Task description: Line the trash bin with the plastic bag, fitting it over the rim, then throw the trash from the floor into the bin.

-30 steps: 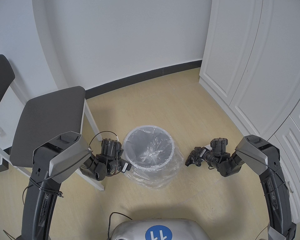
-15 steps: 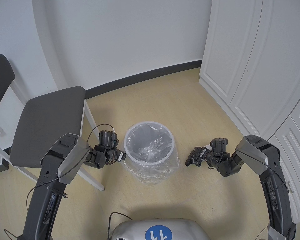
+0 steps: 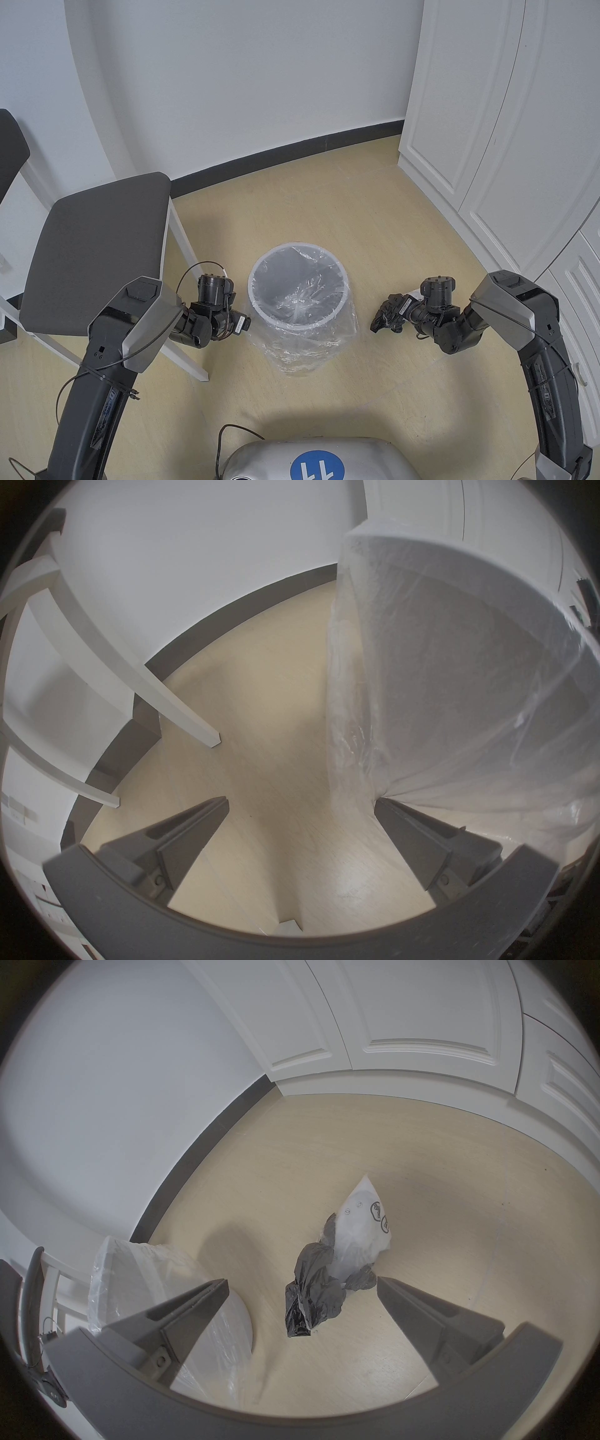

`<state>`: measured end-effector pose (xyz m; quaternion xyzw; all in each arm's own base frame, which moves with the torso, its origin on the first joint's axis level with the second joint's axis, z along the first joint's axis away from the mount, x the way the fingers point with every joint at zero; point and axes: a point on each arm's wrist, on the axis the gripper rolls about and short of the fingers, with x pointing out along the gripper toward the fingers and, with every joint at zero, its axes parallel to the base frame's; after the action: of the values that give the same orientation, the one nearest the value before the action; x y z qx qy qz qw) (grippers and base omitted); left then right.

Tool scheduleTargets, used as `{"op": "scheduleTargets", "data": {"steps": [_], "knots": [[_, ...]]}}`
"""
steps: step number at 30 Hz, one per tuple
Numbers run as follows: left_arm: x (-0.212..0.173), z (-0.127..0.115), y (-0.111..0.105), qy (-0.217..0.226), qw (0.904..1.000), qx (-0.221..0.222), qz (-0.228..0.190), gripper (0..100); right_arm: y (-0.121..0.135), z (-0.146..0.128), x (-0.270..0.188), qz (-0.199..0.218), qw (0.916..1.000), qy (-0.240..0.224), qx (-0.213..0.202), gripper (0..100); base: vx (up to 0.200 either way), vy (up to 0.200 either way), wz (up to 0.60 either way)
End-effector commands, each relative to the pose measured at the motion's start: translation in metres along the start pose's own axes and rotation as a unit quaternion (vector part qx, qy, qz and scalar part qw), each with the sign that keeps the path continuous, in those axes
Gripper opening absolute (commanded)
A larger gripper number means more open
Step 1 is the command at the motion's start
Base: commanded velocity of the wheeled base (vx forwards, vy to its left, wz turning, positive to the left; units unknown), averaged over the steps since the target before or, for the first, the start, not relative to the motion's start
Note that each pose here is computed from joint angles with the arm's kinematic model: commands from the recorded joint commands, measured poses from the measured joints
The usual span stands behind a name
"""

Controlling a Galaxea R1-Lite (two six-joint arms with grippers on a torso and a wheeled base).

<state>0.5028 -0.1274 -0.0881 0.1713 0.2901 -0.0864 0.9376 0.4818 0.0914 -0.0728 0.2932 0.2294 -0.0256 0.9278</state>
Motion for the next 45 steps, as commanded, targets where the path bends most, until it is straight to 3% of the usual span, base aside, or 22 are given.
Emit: {"op": "scheduleTargets", "data": {"steps": [1,7,14,25,37,45], "knots": [[0.001,-0.004,-0.008,0.004,1.0000,0.004,-0.001,100,0.000,0.000,0.000,0.001,1.0000,0.000,0.000,100,0.000,0.000,0.00],[0.000,-0.002,-0.009,0.007,0.9997,0.017,0.017,100,0.000,0.000,0.000,0.002,1.0000,0.001,0.000,100,0.000,0.000,0.00],[-0.010,-0.005,-0.006,0.035,0.9947,0.078,0.056,100,0.000,0.000,0.000,0.002,1.0000,0.001,0.000,100,0.000,0.000,0.00],[-0.015,0.000,-0.004,0.033,0.9947,0.073,0.066,100,0.000,0.000,0.000,0.003,1.0000,0.002,-0.002,100,0.000,0.000,0.00],[-0.083,0.027,-0.005,0.043,0.9933,0.096,0.049,100,0.001,-0.001,0.000,-0.001,1.0000,0.000,-0.004,100,0.000,0.000,0.00],[-0.122,0.035,-0.001,0.052,0.9896,0.111,0.075,100,0.000,0.000,-0.001,-0.008,0.9999,-0.005,-0.006,100,0.000,0.000,0.00]]}}
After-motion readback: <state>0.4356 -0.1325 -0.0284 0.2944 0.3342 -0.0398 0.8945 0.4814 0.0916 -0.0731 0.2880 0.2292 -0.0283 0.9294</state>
